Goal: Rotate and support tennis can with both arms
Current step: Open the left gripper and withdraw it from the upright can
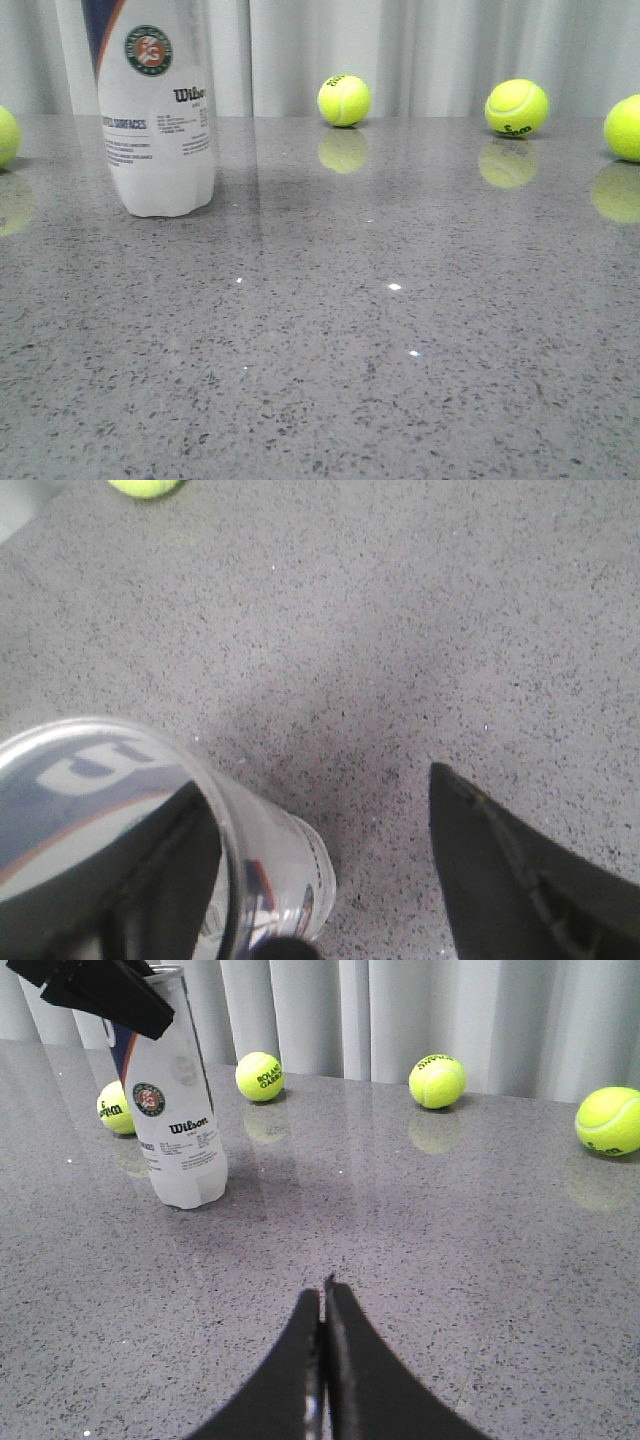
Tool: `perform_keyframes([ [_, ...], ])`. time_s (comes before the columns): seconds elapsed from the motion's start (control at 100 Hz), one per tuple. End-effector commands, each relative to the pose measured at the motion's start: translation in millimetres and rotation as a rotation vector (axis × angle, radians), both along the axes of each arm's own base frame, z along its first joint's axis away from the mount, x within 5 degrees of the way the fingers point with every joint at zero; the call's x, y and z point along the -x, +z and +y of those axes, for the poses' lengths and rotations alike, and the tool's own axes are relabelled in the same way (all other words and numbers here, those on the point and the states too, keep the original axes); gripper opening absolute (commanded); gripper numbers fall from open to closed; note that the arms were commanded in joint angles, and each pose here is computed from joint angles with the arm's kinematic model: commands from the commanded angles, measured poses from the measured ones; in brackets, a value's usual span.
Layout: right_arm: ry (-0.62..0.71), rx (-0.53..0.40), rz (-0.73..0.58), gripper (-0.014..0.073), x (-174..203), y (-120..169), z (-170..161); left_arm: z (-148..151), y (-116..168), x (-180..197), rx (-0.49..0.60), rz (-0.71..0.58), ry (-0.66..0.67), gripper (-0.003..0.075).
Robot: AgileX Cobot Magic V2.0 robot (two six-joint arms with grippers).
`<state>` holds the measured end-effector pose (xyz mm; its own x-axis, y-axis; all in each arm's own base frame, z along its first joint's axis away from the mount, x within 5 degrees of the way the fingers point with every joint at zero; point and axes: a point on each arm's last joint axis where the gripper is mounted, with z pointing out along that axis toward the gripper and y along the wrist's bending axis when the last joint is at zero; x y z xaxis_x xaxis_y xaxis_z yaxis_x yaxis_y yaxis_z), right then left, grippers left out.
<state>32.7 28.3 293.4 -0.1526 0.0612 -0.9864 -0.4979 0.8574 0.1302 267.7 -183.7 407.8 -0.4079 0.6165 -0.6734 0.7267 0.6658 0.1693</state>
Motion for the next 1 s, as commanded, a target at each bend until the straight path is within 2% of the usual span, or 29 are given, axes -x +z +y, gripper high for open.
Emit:
perform_keyframes([
  [0.0, -0.022, -0.045, -0.071, -0.0060, -1.0, 13.6, -1.5, 2.7, 25.7, 5.1, 0.089, -0.109, 0.002, 0.0437],
  [0.17, -0.022, -0.045, -0.071, -0.0060, -1.0, 13.6, -1.5, 2.1, 27.3, 4.1, 0.101, -0.127, 0.004, 0.0423],
  [0.24, -0.022, -0.045, -0.071, -0.0060, -1.0, 13.6, -1.5, 2.2, 32.5, 4.0, 0.128, -0.166, 0.006, 0.0381],
  [0.43, -0.022, -0.045, -0.071, -0.0060, -1.0, 13.6, -1.5, 13.0, 51.0, 19.5, 0.263, -0.262, 0.051, 0.0102],
  [0.6, -0.022, -0.045, -0.071, -0.0060, -1.0, 13.6, -1.5, 30.3, 38.5, 44.1, 0.370, -0.365, 0.073, -0.0020],
  [0.75, -0.022, -0.045, -0.071, -0.0060, -1.0, 13.6, -1.5, 50.9, 9.0, 73.7, 0.398, -0.399, 0.081, -0.0019],
  [0.88, -0.022, -0.045, -0.071, -0.0060, -1.0, 13.6, -1.5, 70.2, -11.8, 103.0, 0.497, -0.435, 0.102, -0.0018],
  [0.99, -0.022, -0.045, -0.071, -0.0060, -1.0, 13.6, -1.5, 85.4, -37.2, 125.1, 0.500, -0.437, 0.107, -0.0018],
])
